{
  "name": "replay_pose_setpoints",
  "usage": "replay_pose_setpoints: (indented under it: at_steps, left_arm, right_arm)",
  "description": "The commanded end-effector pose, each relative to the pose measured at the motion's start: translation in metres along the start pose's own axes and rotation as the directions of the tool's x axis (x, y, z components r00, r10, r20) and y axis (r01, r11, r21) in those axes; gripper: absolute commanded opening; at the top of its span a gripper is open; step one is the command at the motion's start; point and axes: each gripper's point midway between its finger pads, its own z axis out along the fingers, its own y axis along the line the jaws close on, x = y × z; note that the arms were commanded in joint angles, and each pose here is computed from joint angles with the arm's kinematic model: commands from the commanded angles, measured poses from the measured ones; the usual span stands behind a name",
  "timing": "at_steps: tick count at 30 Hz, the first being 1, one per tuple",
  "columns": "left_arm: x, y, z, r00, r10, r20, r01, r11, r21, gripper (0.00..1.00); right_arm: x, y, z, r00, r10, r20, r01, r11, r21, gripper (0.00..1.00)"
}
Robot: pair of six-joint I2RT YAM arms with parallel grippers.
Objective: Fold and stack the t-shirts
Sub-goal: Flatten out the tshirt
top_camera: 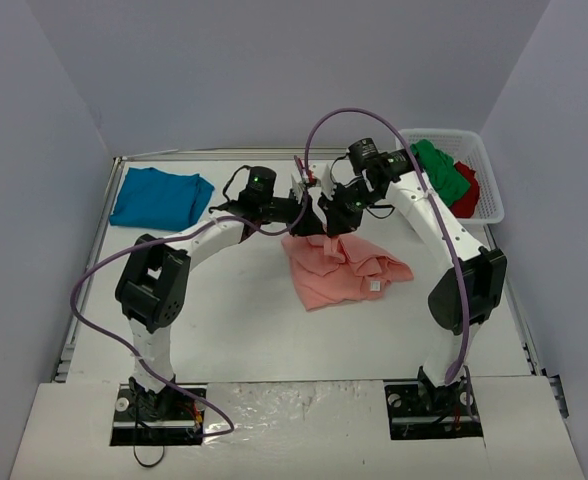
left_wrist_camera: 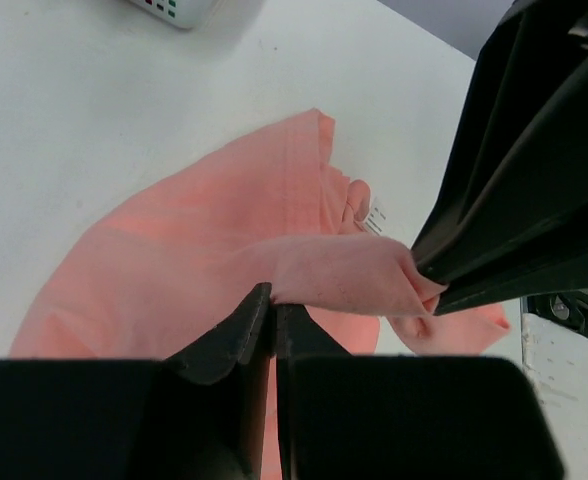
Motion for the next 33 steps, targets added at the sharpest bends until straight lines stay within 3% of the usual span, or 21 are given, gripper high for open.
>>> replay_pose_setpoints:
  at_steps: [1, 6, 7, 8, 9, 10, 15, 22, 33]
  left_arm:
    - [-0.058, -0.046, 0.003, 0.970, 0.213, 0.121, -0.226, 0.968, 0.107, 0.02]
    - [-0.061, -0.052, -0.014, 0.969, 0.225, 0.096, -0.235, 0.966, 0.107, 0.02]
    - [-0.073, -0.054, -0.023, 0.962, 0.254, 0.102, -0.262, 0.962, 0.077, 0.02]
    - [-0.076, -0.053, -0.030, 0.962, 0.258, 0.091, -0.263, 0.963, 0.055, 0.03]
    - [-0.079, -0.043, -0.044, 0.963, 0.260, 0.074, -0.261, 0.965, 0.012, 0.02]
    - [-0.090, -0.043, -0.060, 0.961, 0.267, 0.076, -0.264, 0.964, -0.041, 0.02]
    - [-0.114, -0.022, -0.140, 0.948, 0.301, 0.102, -0.274, 0.937, -0.217, 0.02]
    - [-0.097, -0.029, -0.189, 0.948, 0.317, 0.014, -0.295, 0.896, -0.331, 0.02]
    - [-0.056, -0.025, -0.198, 0.966, 0.253, -0.054, -0.255, 0.893, -0.372, 0.02]
  right_arm:
    - [0.030, 0.009, 0.013, 0.989, 0.055, -0.136, -0.061, 0.997, -0.042, 0.00]
    - [0.034, 0.004, 0.007, 0.988, 0.059, -0.145, -0.061, 0.998, -0.011, 0.00]
    - [0.036, 0.003, 0.005, 0.987, 0.067, -0.144, -0.068, 0.998, -0.003, 0.04]
    - [0.035, 0.003, 0.003, 0.988, 0.070, -0.136, -0.070, 0.998, 0.004, 0.12]
    - [0.035, 0.003, 0.003, 0.988, 0.070, -0.136, -0.070, 0.998, 0.005, 0.34]
    - [0.037, 0.004, 0.004, 0.987, 0.077, -0.139, -0.077, 0.997, 0.009, 0.46]
    - [0.053, -0.004, -0.002, 0.976, 0.141, -0.165, -0.122, 0.985, 0.120, 0.73]
    - [0.085, -0.022, -0.010, 0.952, 0.232, -0.199, -0.156, 0.929, 0.337, 0.76]
    - [0.111, -0.023, 0.032, 0.923, 0.295, -0.248, -0.229, 0.937, 0.263, 0.74]
